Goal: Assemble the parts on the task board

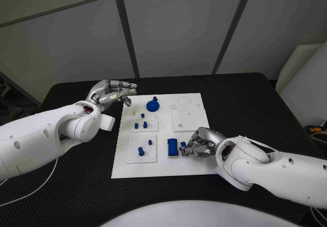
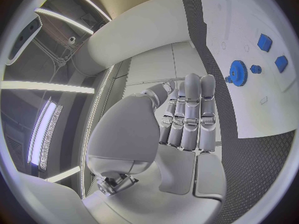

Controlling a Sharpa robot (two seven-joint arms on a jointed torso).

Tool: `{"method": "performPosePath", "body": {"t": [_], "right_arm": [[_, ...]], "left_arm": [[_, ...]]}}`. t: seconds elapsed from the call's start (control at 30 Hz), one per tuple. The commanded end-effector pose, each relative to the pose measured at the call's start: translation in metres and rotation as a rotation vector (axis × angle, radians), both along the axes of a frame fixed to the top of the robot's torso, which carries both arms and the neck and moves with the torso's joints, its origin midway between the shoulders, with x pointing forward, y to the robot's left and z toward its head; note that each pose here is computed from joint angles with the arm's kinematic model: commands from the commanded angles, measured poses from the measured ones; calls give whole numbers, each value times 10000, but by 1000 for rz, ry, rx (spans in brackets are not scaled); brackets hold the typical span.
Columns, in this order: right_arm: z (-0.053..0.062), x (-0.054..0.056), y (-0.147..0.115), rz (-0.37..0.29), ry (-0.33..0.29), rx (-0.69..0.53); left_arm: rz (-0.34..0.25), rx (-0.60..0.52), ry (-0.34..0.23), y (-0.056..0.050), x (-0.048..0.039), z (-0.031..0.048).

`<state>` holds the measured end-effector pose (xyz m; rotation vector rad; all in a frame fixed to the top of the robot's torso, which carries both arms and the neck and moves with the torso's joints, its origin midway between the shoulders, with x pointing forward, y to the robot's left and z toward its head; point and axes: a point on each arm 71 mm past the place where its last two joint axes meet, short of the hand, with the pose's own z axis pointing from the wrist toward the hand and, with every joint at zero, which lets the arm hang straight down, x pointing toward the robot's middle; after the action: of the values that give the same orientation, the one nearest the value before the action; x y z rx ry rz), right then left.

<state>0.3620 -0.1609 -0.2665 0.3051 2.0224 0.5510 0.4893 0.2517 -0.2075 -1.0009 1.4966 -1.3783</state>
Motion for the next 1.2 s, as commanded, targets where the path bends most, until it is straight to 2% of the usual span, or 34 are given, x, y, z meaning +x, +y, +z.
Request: {"method": "performPosePath", "body": {"t": [0.03,0.8,1.2], "right_arm": [[20,-19,54,26,-5,24],[64,-59,-57,24,-20,27],[45,-62,-60,67,-7,12]], "left_arm": [[-10,-6,0,-14,0,10],[-8,-4,1,-3,3,7],[-8,-4,2,-1,4,5]]}}
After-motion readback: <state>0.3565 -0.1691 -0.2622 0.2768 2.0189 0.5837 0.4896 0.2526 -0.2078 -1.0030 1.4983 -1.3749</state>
